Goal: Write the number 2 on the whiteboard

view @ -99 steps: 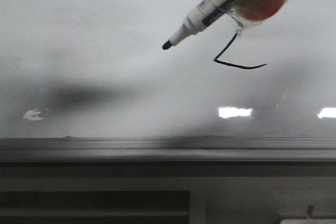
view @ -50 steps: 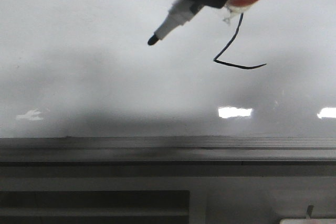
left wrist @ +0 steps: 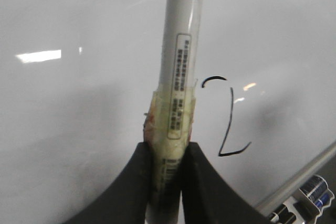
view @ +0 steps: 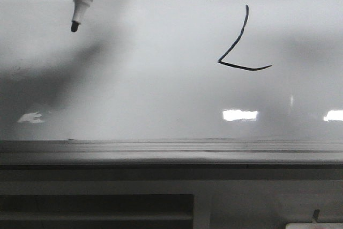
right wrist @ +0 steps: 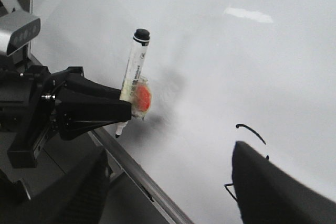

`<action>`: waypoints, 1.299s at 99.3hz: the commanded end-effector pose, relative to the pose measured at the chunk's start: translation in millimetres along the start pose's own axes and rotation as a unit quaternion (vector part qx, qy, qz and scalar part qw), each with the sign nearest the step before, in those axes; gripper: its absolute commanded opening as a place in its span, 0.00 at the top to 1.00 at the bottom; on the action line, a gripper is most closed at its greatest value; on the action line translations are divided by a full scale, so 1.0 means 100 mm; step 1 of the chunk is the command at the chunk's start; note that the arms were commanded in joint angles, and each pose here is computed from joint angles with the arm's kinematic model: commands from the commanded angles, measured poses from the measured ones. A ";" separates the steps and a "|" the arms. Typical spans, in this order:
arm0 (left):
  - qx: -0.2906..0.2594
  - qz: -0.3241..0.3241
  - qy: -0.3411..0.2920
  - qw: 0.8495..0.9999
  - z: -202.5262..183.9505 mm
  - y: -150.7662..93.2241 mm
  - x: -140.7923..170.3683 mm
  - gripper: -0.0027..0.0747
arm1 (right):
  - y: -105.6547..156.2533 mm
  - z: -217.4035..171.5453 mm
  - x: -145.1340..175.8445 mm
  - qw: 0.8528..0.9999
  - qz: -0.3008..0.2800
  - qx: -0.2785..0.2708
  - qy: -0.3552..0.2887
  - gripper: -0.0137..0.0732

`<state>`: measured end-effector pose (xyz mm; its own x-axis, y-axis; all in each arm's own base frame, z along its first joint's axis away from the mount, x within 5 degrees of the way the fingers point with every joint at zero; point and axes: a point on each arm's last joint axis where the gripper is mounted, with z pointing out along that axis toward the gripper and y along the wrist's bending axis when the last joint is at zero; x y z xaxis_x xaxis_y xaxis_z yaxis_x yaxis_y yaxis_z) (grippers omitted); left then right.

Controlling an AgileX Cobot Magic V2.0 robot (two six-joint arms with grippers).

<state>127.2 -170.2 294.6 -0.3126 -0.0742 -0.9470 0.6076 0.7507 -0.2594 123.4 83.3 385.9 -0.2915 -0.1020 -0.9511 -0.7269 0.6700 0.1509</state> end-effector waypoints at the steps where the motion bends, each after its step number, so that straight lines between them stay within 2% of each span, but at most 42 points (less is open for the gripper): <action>1: -0.023 -0.024 -0.041 0.999 -0.01 -0.02 -0.10 0.99 | -0.02 -0.03 -0.10 0.999 0.019 0.018 -0.042 0.33; 19: -0.058 -0.068 -0.047 0.995 0.13 -0.02 0.00 0.99 | -0.06 0.02 0.01 0.999 0.037 0.021 -0.033 0.33; 49: -0.066 -0.021 -0.051 0.996 0.31 -0.07 0.05 0.99 | -0.07 0.03 0.05 0.998 0.041 0.024 -0.031 0.33; 81: -0.101 -0.017 -0.046 0.994 0.46 0.02 0.08 0.99 | -0.07 0.03 0.05 0.998 0.041 0.024 -0.031 0.33; 98: -0.102 -0.019 -0.047 0.994 0.46 0.03 0.07 0.98 | -0.07 0.03 0.05 0.998 0.041 0.024 -0.031 0.33; 107: -0.095 -0.020 -0.038 0.995 0.47 0.02 0.08 0.86 | -0.07 0.03 0.05 0.998 0.041 0.024 -0.031 0.33; 122: -0.092 -0.023 -0.030 0.995 0.47 0.01 0.10 0.49 | -0.07 0.03 0.05 0.998 0.041 0.024 -0.030 0.33; 129: -0.089 -0.022 -0.031 0.995 0.46 0.01 0.09 0.38 | -0.07 0.03 0.05 0.998 0.039 0.025 -0.029 0.33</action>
<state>154.9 -202.0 260.9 -0.3445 -0.0843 -0.9350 0.4685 0.8476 -0.2491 128.6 82.1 366.4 -0.3436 -0.0702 -0.9365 -0.6873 0.6983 0.1998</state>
